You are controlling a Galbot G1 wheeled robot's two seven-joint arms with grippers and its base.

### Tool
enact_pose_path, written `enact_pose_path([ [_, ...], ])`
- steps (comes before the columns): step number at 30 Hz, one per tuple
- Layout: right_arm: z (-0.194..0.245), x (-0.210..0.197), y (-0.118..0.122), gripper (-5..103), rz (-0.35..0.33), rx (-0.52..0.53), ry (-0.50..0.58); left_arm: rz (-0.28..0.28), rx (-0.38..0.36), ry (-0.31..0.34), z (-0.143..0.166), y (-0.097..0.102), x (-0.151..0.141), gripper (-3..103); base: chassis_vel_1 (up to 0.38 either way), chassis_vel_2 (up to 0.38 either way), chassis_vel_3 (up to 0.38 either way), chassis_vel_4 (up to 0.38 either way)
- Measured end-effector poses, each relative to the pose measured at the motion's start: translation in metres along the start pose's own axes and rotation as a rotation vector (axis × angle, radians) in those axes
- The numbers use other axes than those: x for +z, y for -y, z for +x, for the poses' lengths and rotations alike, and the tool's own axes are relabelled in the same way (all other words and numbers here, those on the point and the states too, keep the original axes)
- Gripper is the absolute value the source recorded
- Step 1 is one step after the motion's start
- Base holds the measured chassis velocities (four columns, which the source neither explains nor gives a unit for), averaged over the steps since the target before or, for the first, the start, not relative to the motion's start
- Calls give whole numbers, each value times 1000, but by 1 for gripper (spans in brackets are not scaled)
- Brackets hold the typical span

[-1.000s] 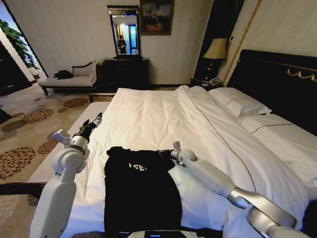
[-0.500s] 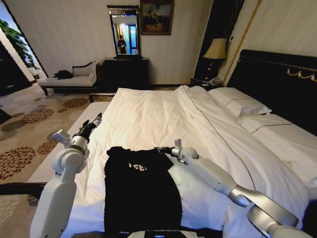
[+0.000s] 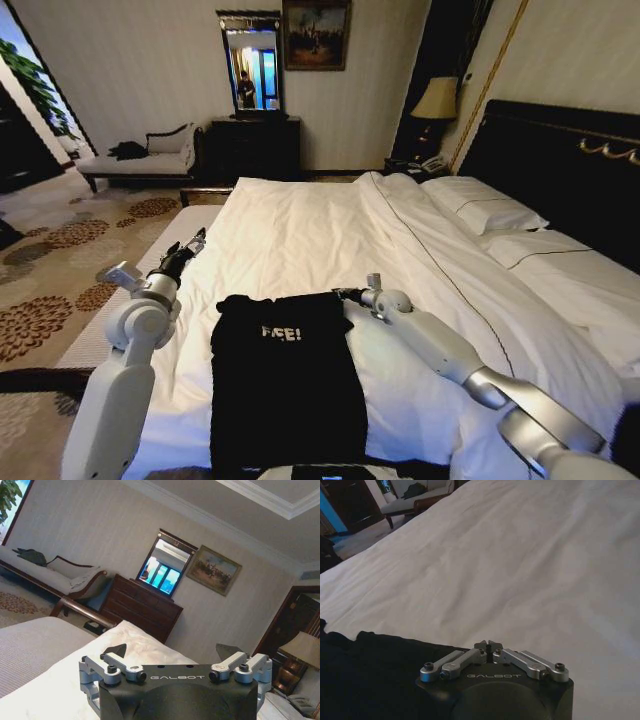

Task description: Fold the clothes on the bed.

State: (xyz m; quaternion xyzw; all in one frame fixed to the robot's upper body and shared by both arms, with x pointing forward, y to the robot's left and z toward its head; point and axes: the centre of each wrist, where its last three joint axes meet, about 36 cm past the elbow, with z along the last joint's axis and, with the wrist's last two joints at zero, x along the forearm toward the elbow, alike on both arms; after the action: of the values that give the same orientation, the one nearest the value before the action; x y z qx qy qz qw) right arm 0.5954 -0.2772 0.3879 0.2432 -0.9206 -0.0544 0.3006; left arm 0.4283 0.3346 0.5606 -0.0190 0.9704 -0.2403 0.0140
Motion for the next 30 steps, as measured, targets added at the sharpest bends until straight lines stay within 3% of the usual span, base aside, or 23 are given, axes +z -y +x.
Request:
enact_pose_path([
  [4, 7, -4, 1, 1, -9, 1, 20, 1, 1, -3, 0, 1, 2, 100, 0, 0, 0, 0],
  [12, 26, -10, 17, 0, -101, 58, 97, -3, 2, -1, 3, 2, 1, 100, 0, 0, 0, 0],
  [28, 30, 36, 4, -2, -75, 158, 18, -12, -3, 6, 15, 2, -2, 100, 0, 0, 0, 0],
  [30, 31, 36, 1, 8, -70, 176, 31, -13, -4, 9, 18, 2, -2, 100, 0, 0, 0, 0],
])
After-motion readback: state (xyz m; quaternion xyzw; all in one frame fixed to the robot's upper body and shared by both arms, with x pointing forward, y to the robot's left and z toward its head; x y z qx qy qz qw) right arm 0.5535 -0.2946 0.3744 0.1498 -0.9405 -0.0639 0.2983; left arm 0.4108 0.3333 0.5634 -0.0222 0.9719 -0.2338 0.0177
